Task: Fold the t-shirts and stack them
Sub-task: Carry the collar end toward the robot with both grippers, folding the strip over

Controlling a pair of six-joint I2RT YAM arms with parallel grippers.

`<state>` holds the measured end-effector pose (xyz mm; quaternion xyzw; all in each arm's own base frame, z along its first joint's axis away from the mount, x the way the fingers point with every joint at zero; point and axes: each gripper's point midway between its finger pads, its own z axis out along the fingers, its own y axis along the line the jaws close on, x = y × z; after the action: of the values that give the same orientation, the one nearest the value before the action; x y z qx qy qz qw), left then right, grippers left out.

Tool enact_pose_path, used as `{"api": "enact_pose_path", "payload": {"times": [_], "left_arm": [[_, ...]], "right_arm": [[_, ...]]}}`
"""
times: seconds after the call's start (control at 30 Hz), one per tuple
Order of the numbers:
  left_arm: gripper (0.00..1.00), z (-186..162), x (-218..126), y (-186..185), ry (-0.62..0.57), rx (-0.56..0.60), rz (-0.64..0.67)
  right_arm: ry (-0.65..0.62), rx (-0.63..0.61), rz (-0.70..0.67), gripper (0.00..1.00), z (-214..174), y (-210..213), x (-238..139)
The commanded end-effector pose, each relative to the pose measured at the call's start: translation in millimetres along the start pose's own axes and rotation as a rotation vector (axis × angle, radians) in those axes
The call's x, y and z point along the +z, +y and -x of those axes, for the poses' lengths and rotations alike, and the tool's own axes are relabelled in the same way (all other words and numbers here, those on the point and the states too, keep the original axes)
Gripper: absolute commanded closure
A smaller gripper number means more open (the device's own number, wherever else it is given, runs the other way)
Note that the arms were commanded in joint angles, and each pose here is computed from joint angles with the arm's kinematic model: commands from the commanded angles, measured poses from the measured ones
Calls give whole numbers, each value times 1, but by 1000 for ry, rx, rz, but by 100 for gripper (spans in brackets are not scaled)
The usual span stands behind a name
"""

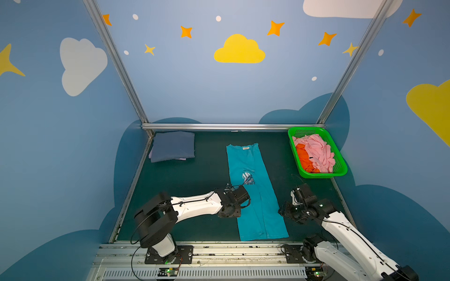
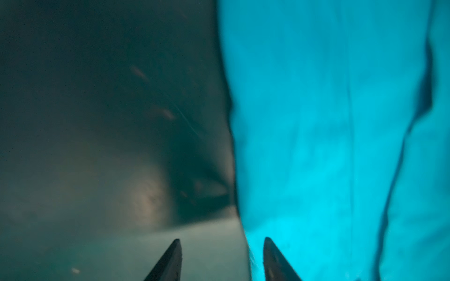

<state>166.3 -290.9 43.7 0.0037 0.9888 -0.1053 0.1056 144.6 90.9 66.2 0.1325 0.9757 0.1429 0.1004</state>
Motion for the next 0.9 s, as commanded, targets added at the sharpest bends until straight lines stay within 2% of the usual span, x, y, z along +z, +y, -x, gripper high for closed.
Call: {"api": "enact_pose_path", "payload": {"times": [0.0, 0.1, 0.23, 0.43, 0.53, 0.73, 0.8, 0.87], "left_arm": [[40, -25, 3, -24, 9, -24, -28], [38, -60, 14, -38, 81, 20, -21], [39, -94, 25, -49, 165, 24, -49], [40, -100, 18, -31, 165, -4, -16], [51, -100, 19, -29, 161, -13, -18], [88, -97, 19, -14, 158, -19, 34], [94, -90, 15, 3, 141, -35, 71], [96, -81, 9, 27, 119, -60, 116]], "right_arm": [[78, 48, -105, 33, -28, -27, -2], [89, 21, -107, 31, -37, -27, -3], [107, 1, -153, 30, -46, -30, -5], [165, -27, -261, 28, -62, -36, 1], [199, 2, -277, 29, -71, -35, 9], [180, 3, -219, 30, -70, -18, 15], [177, -3, -209, 30, -70, -14, 15], [182, -14, -206, 30, -72, -10, 15]]}}
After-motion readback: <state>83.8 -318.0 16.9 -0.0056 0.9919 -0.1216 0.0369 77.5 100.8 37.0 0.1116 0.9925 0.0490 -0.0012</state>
